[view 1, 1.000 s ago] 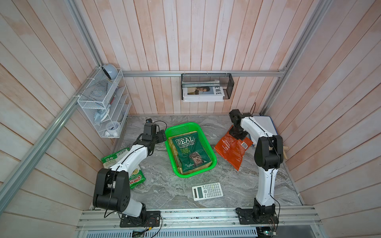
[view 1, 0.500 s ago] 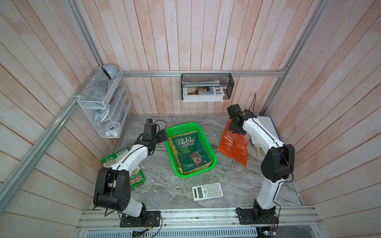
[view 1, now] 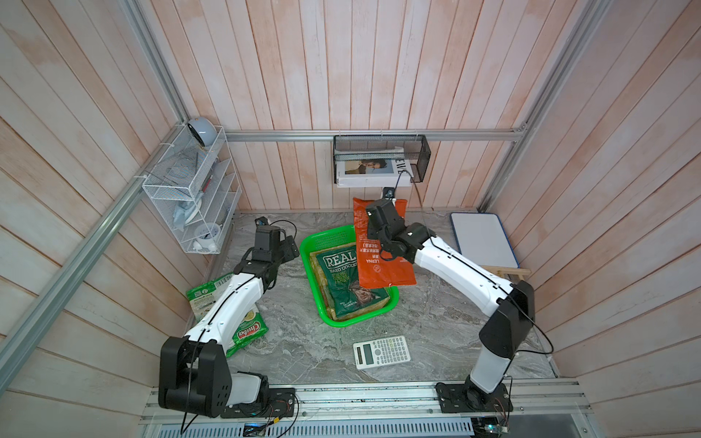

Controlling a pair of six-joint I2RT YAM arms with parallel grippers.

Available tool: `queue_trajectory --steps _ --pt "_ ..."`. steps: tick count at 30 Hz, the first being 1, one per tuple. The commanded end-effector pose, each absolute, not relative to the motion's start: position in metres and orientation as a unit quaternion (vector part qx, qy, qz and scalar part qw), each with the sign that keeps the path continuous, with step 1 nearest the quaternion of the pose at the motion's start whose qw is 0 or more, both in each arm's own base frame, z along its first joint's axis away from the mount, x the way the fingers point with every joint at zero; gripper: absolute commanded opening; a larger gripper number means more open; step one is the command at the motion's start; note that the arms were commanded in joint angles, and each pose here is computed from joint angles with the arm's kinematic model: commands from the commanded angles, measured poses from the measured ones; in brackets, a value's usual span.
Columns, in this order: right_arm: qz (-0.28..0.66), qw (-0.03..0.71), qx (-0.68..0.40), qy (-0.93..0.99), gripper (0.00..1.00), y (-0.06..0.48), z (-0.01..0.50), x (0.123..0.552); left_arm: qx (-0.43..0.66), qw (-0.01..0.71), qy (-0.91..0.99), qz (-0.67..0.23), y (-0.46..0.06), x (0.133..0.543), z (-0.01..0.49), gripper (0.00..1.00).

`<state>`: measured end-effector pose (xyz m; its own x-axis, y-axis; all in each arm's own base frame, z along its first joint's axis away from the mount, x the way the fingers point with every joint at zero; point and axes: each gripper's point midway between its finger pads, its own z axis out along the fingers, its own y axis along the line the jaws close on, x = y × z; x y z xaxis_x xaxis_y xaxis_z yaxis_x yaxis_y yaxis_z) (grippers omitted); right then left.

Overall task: Put the potato chips into the basket
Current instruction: Place the potato chip in the basket.

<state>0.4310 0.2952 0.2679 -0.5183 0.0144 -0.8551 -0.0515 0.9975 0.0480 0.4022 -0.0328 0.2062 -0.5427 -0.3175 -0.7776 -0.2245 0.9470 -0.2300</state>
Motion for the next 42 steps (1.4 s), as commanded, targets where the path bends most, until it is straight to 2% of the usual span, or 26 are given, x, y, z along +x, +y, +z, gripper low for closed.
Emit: queue_trajectory --steps 1,6,10,16,22,29,35,42 --pt "0.038 0.475 -0.051 0.878 0.00 0.329 0.235 0.439 -0.171 0.453 0.875 -0.021 -0.015 0.378 0.208 0.87" --pt "0.085 0.384 -0.080 0.916 0.00 0.369 0.157 0.426 -0.175 0.432 0.885 0.011 -0.002 0.358 0.206 0.88" --pt "0.107 0.369 -0.080 0.920 0.00 0.387 0.142 0.420 -0.183 0.428 0.885 0.026 0.007 0.349 0.203 0.88" --pt "0.154 0.367 -0.070 0.915 0.00 0.408 0.158 0.419 -0.199 0.423 0.883 0.037 0.017 0.343 0.195 0.88" --pt "0.179 0.368 -0.063 0.911 0.00 0.423 0.173 0.431 -0.199 0.419 0.885 0.030 0.020 0.354 0.192 0.88" --pt "0.171 0.376 -0.070 0.908 0.00 0.427 0.181 0.439 -0.207 0.406 0.889 0.032 0.024 0.355 0.185 0.89" --pt "0.166 0.377 -0.068 0.909 0.00 0.424 0.180 0.440 -0.226 0.359 0.904 0.044 0.033 0.346 0.160 0.89" --pt "0.165 0.370 -0.061 0.912 0.01 0.420 0.173 0.446 -0.318 0.307 0.897 0.004 0.064 0.338 0.125 0.89"
